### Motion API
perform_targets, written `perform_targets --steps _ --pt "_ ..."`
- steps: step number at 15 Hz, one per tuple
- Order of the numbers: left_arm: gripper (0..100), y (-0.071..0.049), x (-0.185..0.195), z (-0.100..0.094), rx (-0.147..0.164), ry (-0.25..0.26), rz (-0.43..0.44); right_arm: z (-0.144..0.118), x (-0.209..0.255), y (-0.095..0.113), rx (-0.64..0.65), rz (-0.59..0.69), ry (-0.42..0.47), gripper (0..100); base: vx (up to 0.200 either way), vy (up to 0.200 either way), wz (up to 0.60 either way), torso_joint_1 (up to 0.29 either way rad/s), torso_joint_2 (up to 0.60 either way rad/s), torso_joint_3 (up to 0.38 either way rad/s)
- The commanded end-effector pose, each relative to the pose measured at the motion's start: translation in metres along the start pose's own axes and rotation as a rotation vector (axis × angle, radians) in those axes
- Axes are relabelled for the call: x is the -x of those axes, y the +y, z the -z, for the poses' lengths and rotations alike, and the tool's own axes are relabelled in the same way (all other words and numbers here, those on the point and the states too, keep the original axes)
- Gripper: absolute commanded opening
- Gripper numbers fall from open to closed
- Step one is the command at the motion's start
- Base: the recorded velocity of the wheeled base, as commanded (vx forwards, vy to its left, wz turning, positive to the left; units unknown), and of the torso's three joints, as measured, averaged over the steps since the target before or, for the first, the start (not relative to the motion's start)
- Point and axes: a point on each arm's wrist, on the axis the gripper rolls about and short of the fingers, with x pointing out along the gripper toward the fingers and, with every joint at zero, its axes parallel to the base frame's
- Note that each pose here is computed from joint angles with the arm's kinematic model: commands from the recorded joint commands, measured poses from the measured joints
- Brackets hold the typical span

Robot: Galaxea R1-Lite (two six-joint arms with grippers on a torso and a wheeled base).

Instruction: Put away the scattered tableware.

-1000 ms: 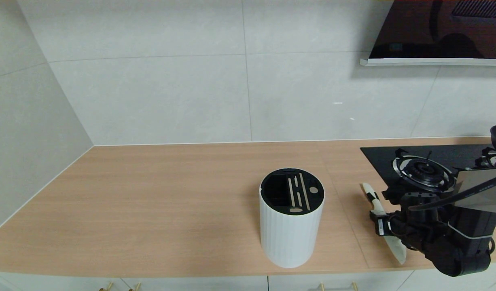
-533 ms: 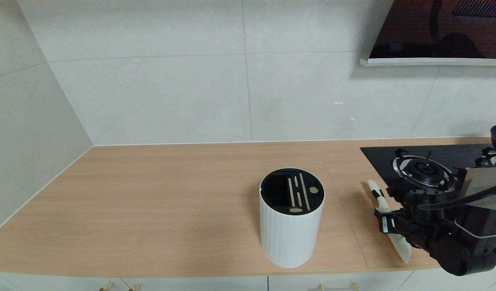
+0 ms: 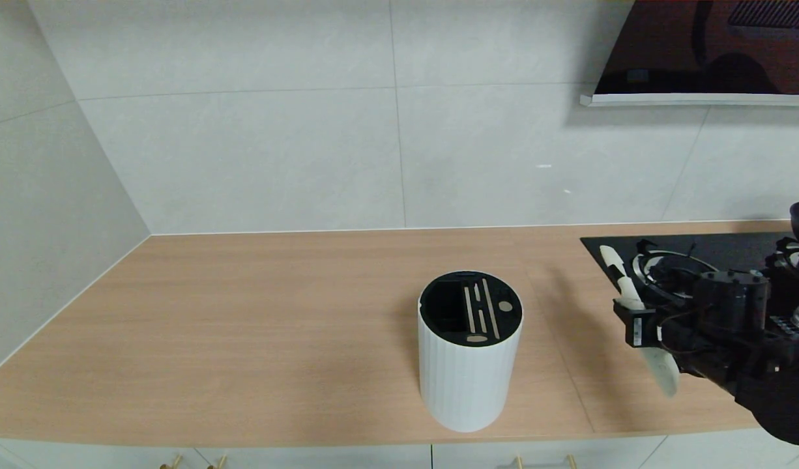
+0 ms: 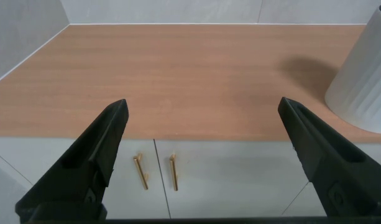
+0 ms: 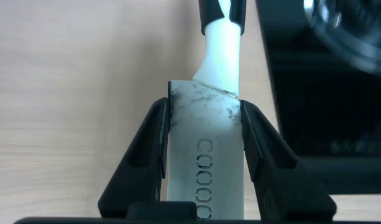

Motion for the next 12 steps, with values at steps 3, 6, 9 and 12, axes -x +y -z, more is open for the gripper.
perform_targets --steps 3,6,9,12 --pt "100 0.001 0.003 -0.019 0.059 -0.134 -0.030 -0.053 0.061 0.013 0.004 -0.070 -0.130 0 0.000 0.000 0.00 0.000 0.00 0.000" --pt "100 -0.005 -0.005 -0.033 0.006 0.164 0.179 -0.080 0.080 0.021 0.002 -0.114 -0.200 0 0.000 0.000 0.00 0.000 0.00 0.000" --pt "100 -0.010 -0.032 -0.075 0.027 0.281 0.313 -0.103 0.081 0.030 0.001 -0.144 -0.228 0 0.000 0.000 0.00 0.000 0.00 0.000" --pt "100 -0.018 -0.070 -0.117 0.039 0.348 0.457 -0.120 0.080 0.042 0.005 -0.185 -0.251 0 0.000 0.000 0.00 0.000 0.00 0.000"
